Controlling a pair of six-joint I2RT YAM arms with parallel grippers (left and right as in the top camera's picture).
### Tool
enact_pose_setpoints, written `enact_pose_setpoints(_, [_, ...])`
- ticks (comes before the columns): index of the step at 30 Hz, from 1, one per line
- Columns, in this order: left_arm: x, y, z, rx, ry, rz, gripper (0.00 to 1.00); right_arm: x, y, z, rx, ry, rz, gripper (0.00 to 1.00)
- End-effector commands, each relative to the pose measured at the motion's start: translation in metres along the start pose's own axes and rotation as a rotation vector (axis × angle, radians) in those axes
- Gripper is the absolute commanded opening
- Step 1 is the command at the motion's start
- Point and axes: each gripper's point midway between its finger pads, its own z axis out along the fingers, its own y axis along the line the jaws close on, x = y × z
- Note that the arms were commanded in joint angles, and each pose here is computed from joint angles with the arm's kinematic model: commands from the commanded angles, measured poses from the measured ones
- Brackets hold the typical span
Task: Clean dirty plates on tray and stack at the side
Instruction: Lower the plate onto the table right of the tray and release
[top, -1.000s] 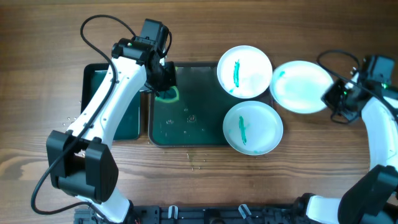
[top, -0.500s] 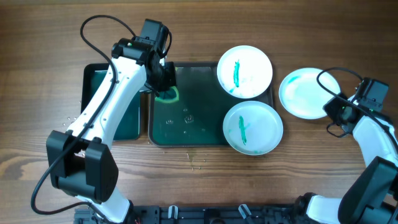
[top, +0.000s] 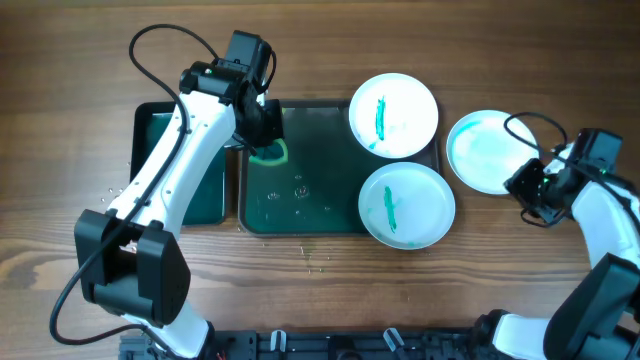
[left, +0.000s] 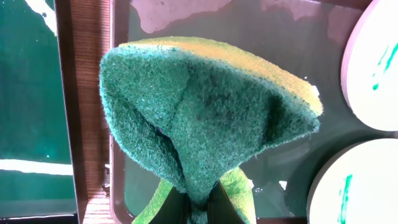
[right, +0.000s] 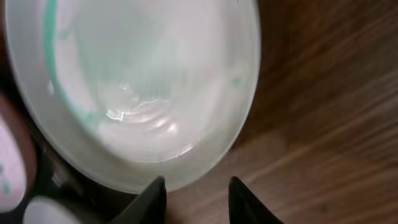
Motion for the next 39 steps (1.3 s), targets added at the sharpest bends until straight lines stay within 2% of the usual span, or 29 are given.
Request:
enact_pose_setpoints(1, [0.0,0.0,0.0,0.007,0.001,0.012,0.04,0.004,0.03,-0.026,-0.127,0.042,-0.112,0.33])
enact_pose_setpoints(9, [-0.001,-0.001,0.0,0.01,-0.005,0.013,0.04,0.063,0.035,-0.012,-0.136,0.231,-0.244,0.33])
enact_pose_setpoints(16, [-0.001,-0.001,0.0,0.01,-0.005,0.013,0.04,0.092,0.046,0.003,-0.129,0.281,-0.354,0.34])
enact_pose_setpoints(29, [-0.001,-0.001,0.0,0.01,-0.005,0.013,0.04,0.1,0.058,0.015,-0.106,0.259,-0.465,0.33])
enact_pose_setpoints(33, [-0.001,-0.001,0.0,0.01,-0.005,0.013,0.04,0.102,0.056,0.017,-0.07,0.256,-0.49,0.28])
enact_pose_setpoints(35, [-0.001,-0.001,0.001,0.01,-0.005,0.013,0.04,0.103,0.055,0.019,-0.064,0.256,-0.49,0.23])
enact_pose_setpoints(39, [-0.001,-0.001,0.0,0.01,-0.005,0.013,0.04,0.106,0.047,0.027,-0.048,0.247,-0.471,0.2])
